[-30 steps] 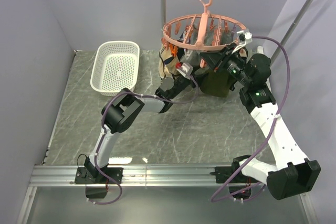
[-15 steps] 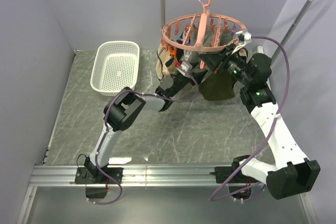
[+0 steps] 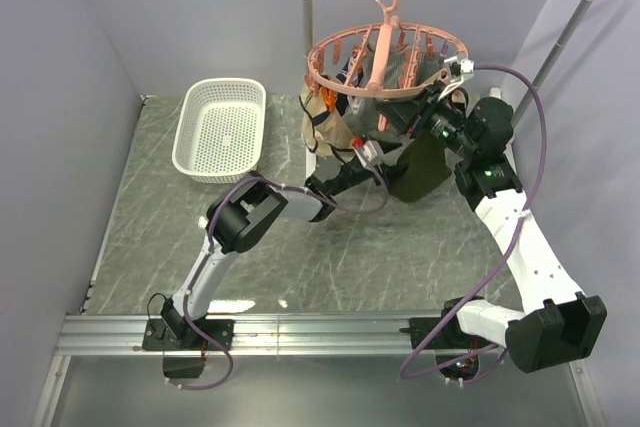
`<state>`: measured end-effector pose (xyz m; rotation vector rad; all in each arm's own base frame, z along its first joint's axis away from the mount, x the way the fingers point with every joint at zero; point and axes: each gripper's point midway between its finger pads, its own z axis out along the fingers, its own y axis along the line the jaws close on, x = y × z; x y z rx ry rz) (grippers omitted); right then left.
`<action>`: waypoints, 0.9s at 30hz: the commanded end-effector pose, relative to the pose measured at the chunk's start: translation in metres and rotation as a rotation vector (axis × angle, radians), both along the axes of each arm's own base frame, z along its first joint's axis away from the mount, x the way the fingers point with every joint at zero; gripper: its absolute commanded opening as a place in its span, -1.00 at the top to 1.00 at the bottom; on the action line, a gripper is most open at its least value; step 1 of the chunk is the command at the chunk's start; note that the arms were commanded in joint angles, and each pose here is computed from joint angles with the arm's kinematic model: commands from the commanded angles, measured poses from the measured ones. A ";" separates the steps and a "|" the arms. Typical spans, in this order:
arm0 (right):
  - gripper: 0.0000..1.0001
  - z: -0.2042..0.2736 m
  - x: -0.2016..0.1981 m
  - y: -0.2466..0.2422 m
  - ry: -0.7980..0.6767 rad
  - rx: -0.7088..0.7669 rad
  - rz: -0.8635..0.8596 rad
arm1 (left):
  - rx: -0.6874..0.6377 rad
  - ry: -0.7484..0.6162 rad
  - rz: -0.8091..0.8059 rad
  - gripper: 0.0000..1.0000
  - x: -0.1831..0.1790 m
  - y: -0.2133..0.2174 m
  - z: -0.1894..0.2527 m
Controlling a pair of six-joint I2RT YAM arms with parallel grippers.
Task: Clip the underwear to the hanger
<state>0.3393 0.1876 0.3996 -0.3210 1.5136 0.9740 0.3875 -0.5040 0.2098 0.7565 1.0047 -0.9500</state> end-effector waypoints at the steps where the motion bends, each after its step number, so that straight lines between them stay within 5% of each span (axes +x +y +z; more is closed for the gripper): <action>1: 1.00 0.027 -0.022 0.012 -0.074 0.008 0.117 | -0.046 -0.151 -0.089 -0.27 -0.036 -0.004 0.039; 17: 1.00 0.028 -0.039 0.019 -0.085 0.012 0.198 | -0.113 -0.110 -0.088 -0.36 -0.018 -0.038 0.064; 23: 1.00 0.030 -0.040 0.020 -0.088 0.015 0.208 | -0.103 -0.112 -0.111 -0.16 -0.019 -0.045 0.059; 27: 1.00 0.028 -0.041 0.020 -0.086 0.017 0.212 | -0.107 -0.138 -0.097 0.23 -0.018 -0.045 0.062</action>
